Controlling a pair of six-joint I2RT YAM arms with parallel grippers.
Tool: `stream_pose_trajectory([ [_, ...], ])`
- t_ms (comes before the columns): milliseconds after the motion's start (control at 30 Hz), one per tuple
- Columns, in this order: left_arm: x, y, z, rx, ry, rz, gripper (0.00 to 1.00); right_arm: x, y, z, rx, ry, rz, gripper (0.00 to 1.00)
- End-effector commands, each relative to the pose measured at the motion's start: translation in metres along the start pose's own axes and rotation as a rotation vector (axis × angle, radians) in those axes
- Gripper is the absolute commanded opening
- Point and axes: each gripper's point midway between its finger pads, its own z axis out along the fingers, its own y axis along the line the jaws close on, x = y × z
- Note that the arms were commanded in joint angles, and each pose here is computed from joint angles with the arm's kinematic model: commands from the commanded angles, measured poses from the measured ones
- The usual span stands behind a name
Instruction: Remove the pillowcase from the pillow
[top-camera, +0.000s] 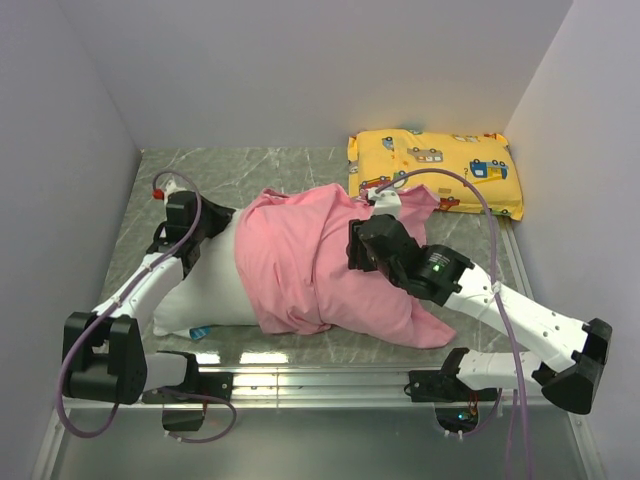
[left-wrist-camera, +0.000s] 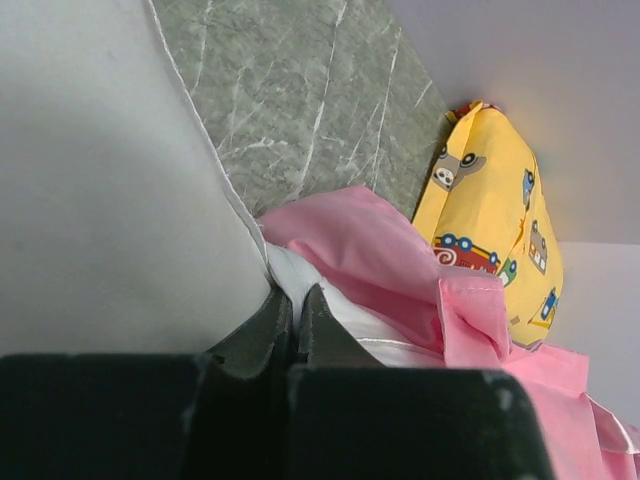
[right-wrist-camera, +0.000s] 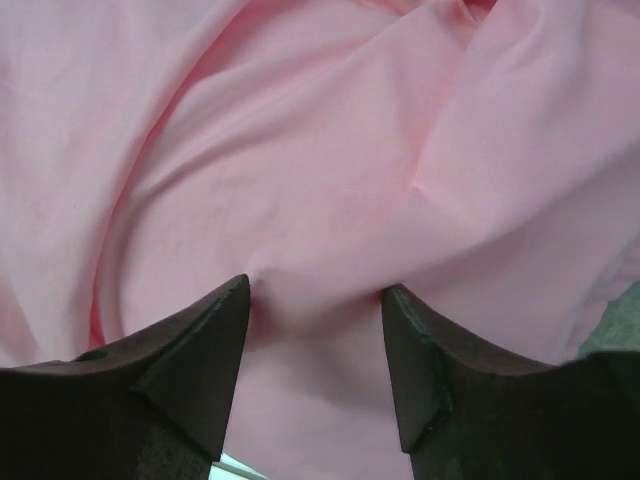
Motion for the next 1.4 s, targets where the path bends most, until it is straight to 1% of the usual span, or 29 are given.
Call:
stream_pose_trajectory([
  [0, -0.006, 0.000, 0.004, -0.024, -0.004, -0.003, 0.00, -0.009, -0.008, 0.004, 0.059, -0.049, 0.007, 0.53],
  [33, -0.011, -0.004, 0.006, -0.018, -0.013, -0.006, 0.00, -0.010, -0.013, 0.004, 0.083, -0.056, -0.001, 0.35],
  [133, -0.028, -0.008, 0.011, -0.003, -0.023, -0.040, 0.00, -0.015, -0.037, 0.000, 0.166, -0.073, 0.001, 0.00],
  [267, -0.056, -0.008, 0.017, -0.024, -0.054, -0.045, 0.00, -0.020, -0.091, -0.013, 0.302, -0.114, 0.043, 0.00],
  [333, -0.080, -0.002, 0.020, -0.038, -0.090, -0.061, 0.00, -0.021, -0.131, -0.018, 0.420, -0.127, 0.085, 0.00],
  [433, -0.107, 0.008, 0.021, -0.063, -0.121, -0.076, 0.01, -0.013, -0.176, -0.024, 0.536, -0.139, 0.144, 0.00],
  [500, -0.118, 0.016, 0.027, -0.094, -0.115, -0.067, 0.00, 0.000, -0.192, -0.022, 0.572, -0.124, 0.164, 0.00],
  [533, -0.132, 0.004, 0.028, -0.081, -0.131, -0.033, 0.00, 0.002, -0.195, -0.022, 0.578, -0.121, 0.175, 0.00],
  [600, -0.134, 0.005, 0.037, -0.104, -0.104, -0.013, 0.00, 0.002, -0.188, -0.017, 0.532, -0.108, 0.184, 0.00],
  [633, -0.139, -0.014, 0.037, -0.043, -0.086, 0.019, 0.01, 0.003, -0.185, -0.014, 0.518, -0.101, 0.186, 0.00],
  [700, -0.130, -0.030, 0.046, 0.011, -0.030, 0.047, 0.00, 0.002, -0.165, -0.005, 0.409, -0.077, 0.192, 0.00],
  [767, -0.129, -0.051, 0.047, 0.044, -0.016, 0.113, 0.03, 0.003, -0.148, 0.004, 0.321, -0.059, 0.200, 0.00],
  [800, -0.113, -0.057, 0.049, 0.027, 0.020, 0.146, 0.13, 0.000, -0.135, 0.008, 0.260, -0.063, 0.205, 0.00],
  [833, -0.115, -0.069, 0.045, 0.031, 0.009, 0.202, 0.21, 0.000, -0.132, 0.009, 0.250, -0.061, 0.207, 0.00],
  [867, -0.119, -0.070, 0.043, -0.004, -0.032, 0.227, 0.31, -0.001, -0.129, 0.012, 0.250, -0.054, 0.201, 0.00],
  [900, -0.120, -0.078, 0.032, -0.007, -0.053, 0.251, 0.57, 0.000, -0.126, 0.013, 0.246, -0.050, 0.190, 0.00],
  [933, -0.114, -0.088, 0.025, 0.000, -0.065, 0.289, 0.65, 0.001, -0.125, 0.015, 0.246, -0.045, 0.185, 0.00],
  [967, -0.116, -0.092, 0.018, -0.003, -0.092, 0.305, 0.72, 0.003, -0.123, 0.017, 0.246, -0.034, 0.179, 0.00],
  [1000, -0.117, -0.106, 0.001, 0.020, -0.124, 0.324, 0.79, 0.003, -0.120, 0.019, 0.236, -0.034, 0.175, 0.00],
  [1067, -0.120, -0.108, -0.014, -0.008, -0.159, 0.344, 0.83, 0.007, -0.119, 0.023, 0.231, -0.024, 0.173, 0.00],
  [1100, -0.120, -0.117, -0.030, 0.003, -0.185, 0.348, 0.84, 0.006, -0.119, 0.025, 0.231, -0.027, 0.172, 0.00],
  [1167, -0.106, -0.109, -0.040, -0.015, -0.174, 0.340, 0.85, 0.007, -0.118, 0.028, 0.232, -0.022, 0.168, 0.00],
  [1200, -0.103, -0.113, -0.056, -0.006, -0.202, 0.329, 0.85, 0.007, -0.118, 0.029, 0.230, -0.023, 0.166, 0.00],
  [1233, -0.089, -0.094, -0.054, -0.040, -0.181, 0.303, 0.85, 0.006, -0.118, 0.029, 0.230, -0.026, 0.167, 0.01],
  [1267, -0.085, -0.087, -0.059, -0.050, -0.184, 0.288, 0.85, 0.006, -0.119, 0.029, 0.235, -0.028, 0.166, 0.01],
  [1300, -0.085, -0.085, -0.072, -0.040, -0.209, 0.267, 0.85, 0.005, -0.119, 0.029, 0.236, -0.035, 0.166, 0.02],
  [1333, -0.075, -0.061, -0.070, -0.090, -0.206, 0.236, 0.85, 0.004, -0.120, 0.028, 0.236, -0.041, 0.169, 0.03],
  [1367, -0.072, -0.055, -0.075, -0.097, -0.211, 0.213, 0.85, 0.003, -0.120, 0.028, 0.233, -0.048, 0.171, 0.04],
])
